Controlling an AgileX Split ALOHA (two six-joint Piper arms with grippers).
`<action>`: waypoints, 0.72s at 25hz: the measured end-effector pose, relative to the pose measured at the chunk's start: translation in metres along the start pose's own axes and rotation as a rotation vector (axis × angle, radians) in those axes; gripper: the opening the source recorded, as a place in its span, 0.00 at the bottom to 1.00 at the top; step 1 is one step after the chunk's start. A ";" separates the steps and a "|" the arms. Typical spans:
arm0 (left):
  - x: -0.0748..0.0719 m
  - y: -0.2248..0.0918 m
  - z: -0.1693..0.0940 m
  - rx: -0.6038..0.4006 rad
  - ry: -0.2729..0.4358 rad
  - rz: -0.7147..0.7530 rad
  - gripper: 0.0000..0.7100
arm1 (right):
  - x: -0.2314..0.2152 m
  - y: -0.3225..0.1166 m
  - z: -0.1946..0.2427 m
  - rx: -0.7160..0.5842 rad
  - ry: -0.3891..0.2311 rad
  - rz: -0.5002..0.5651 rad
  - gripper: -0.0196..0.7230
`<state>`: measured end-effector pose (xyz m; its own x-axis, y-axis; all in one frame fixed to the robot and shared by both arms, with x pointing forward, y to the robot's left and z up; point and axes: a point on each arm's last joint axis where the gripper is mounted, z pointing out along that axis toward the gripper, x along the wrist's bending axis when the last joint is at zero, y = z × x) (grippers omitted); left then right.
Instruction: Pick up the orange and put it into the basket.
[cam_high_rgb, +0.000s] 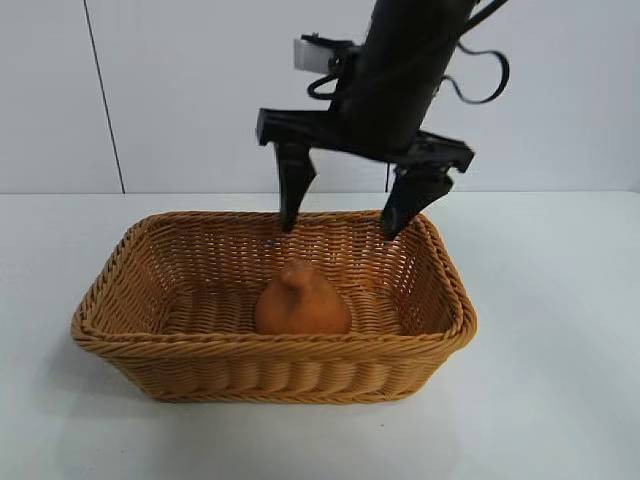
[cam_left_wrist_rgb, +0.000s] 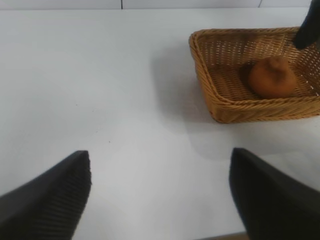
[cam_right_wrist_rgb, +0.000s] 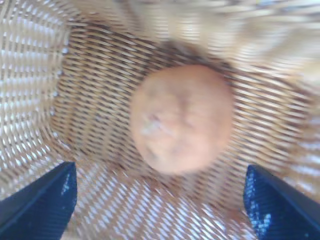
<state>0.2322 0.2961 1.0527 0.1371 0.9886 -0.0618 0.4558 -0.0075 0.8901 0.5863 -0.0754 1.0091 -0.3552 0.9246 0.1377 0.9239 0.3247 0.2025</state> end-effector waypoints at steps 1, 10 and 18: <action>0.000 0.000 0.000 0.000 0.000 0.000 0.77 | -0.008 0.003 -0.007 0.009 -0.022 0.007 0.87; 0.000 0.000 0.000 0.000 0.000 0.000 0.77 | -0.107 0.019 -0.045 -0.032 -0.148 0.157 0.86; 0.000 0.000 0.000 0.000 0.000 0.000 0.77 | -0.212 0.001 -0.063 -0.045 -0.208 0.372 0.86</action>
<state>0.2322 0.2961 1.0527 0.1371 0.9886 -0.0618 0.4558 -0.0075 0.8901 0.6534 -0.2839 1.0414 0.0421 0.9990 0.0122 0.9748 -0.0438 0.2188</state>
